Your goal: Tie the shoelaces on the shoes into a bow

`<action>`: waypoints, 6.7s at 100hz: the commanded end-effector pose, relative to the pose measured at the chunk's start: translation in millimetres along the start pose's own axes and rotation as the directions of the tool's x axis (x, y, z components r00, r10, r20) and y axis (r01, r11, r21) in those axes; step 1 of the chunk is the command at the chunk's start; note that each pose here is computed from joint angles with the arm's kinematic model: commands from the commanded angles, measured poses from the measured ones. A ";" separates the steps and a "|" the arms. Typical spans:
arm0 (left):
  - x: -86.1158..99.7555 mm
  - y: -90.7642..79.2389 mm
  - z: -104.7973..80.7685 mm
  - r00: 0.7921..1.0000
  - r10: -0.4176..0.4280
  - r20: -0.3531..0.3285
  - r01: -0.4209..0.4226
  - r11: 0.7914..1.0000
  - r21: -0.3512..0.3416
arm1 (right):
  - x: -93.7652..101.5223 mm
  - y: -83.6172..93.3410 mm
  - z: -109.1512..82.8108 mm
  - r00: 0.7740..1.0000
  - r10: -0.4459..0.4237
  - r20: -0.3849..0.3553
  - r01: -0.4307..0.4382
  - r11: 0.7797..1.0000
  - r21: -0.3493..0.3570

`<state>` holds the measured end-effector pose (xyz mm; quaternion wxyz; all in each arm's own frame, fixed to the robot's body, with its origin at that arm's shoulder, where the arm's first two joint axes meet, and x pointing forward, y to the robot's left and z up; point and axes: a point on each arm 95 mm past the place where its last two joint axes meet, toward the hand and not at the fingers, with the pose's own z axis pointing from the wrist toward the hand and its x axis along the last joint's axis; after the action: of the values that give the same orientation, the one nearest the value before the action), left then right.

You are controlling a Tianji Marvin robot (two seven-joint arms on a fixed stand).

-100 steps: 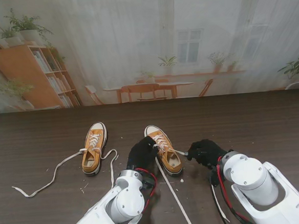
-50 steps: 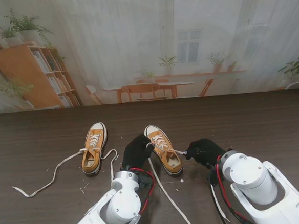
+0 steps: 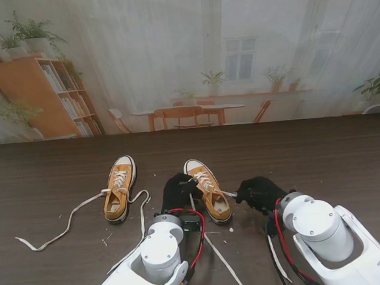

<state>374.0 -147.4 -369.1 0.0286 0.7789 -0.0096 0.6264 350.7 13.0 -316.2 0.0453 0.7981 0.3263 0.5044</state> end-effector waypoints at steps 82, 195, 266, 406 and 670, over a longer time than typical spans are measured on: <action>34.9 -35.1 24.7 0.944 0.322 -0.065 -0.325 0.945 -0.041 | 5.7 3.8 -12.9 0.999 0.001 -0.037 -0.003 0.999 -0.044; 70.9 -88.5 32.7 0.836 0.488 -0.251 -0.505 0.863 -0.006 | 19.4 19.8 -16.0 0.927 -0.336 -0.165 0.258 0.893 -0.369; 105.0 -64.1 39.5 0.705 0.427 -0.567 -0.658 0.691 -0.298 | 72.6 25.4 -28.6 0.854 -0.351 -0.383 0.190 0.898 -0.398; 87.5 -10.9 52.7 0.738 0.428 -0.522 -0.648 0.667 -0.369 | 66.8 18.0 -22.3 0.763 -0.426 -0.486 0.316 0.902 -0.295; 94.1 -99.2 2.8 0.734 0.475 -0.485 -0.621 0.759 -0.196 | 26.1 -12.5 27.3 0.834 -0.360 -0.418 0.135 0.868 -0.478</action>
<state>402.6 -45.7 -290.1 -0.0269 0.5818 -0.3487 0.7343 374.4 43.3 -307.8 0.2205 0.5491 0.3120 0.7433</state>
